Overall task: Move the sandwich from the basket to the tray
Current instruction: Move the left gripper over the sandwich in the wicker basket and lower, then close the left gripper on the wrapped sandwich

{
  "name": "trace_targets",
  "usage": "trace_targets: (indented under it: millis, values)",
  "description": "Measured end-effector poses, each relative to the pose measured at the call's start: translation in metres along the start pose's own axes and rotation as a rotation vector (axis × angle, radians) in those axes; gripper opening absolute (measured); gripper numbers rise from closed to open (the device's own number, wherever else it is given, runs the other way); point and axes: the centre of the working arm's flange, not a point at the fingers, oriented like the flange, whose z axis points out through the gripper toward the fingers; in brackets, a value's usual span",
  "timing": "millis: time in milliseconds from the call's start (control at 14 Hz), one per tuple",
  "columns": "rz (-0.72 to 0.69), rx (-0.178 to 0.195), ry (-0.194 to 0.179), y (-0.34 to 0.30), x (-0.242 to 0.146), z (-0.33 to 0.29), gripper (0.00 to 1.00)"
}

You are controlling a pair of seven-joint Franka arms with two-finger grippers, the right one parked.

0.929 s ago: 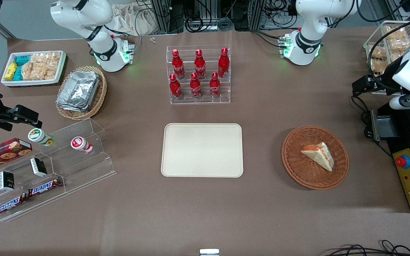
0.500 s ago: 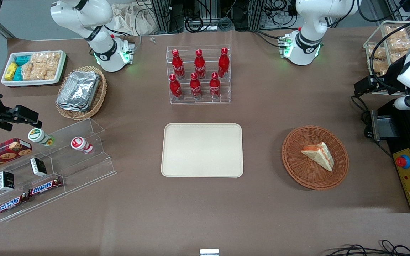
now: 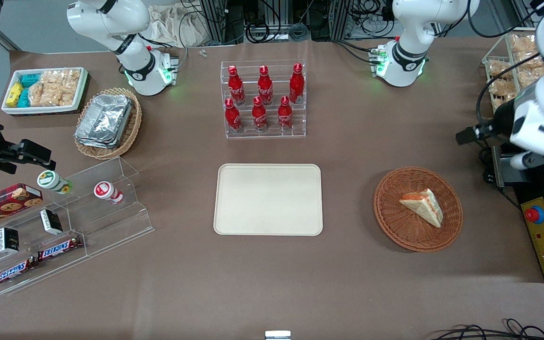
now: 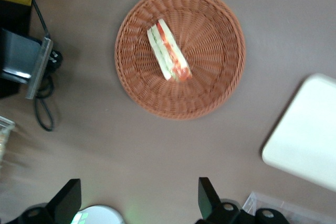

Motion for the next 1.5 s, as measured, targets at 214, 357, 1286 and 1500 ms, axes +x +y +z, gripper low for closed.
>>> trace_targets:
  millis: [214,357,1286,1500]
  values:
    - [-0.182,-0.02,0.031,0.008,0.018,0.065,1.0]
    - [-0.287,-0.027,0.039,0.016,0.032,0.106,1.0]
    - [-0.436,-0.08,0.101,0.019,0.049,0.305,0.78]
    - [-0.438,-0.095,0.118,0.021,0.052,0.296,0.46]
